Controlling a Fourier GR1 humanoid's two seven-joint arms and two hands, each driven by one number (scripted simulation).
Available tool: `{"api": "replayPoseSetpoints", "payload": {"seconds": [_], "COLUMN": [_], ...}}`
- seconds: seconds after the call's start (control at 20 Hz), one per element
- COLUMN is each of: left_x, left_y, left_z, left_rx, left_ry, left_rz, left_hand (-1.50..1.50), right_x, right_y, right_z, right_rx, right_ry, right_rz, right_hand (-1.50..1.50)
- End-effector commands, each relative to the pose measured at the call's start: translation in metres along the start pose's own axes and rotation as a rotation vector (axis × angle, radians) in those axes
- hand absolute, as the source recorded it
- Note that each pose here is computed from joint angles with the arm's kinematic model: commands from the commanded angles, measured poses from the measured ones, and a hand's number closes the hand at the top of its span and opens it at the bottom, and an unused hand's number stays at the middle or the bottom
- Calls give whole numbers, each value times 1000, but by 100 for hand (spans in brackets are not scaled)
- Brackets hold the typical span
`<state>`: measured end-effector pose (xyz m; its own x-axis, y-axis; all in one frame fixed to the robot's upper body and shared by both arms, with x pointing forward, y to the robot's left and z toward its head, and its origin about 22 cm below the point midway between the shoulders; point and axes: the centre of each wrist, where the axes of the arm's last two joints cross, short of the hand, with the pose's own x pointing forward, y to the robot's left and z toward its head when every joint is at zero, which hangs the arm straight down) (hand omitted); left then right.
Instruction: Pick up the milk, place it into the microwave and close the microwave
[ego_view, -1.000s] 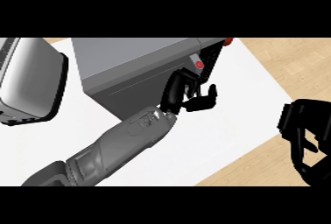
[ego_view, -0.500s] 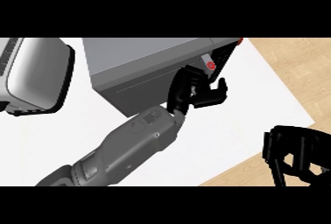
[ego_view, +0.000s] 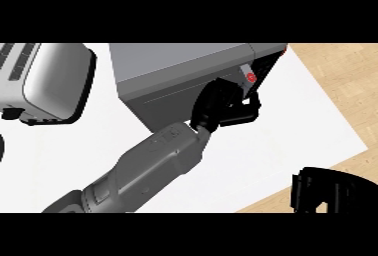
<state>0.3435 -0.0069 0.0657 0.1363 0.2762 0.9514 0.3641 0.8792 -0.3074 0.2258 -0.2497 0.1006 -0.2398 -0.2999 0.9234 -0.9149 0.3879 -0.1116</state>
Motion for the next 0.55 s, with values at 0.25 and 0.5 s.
{"api": "replayPoseSetpoints", "payload": {"seconds": [0.25,0.5], "left_x": [-29,-30], "left_y": [72,77], "left_z": [3,2], "left_rx": [173,135], "left_ry": [50,47], "left_rz": [120,144], "left_hand": [150,150], "right_x": [-2,1], "right_y": [33,52], "right_z": [-4,-12], "right_rx": [-35,-29], "right_ry": [-21,-35], "right_rz": [-13,-9], "right_hand": [150,150]}}
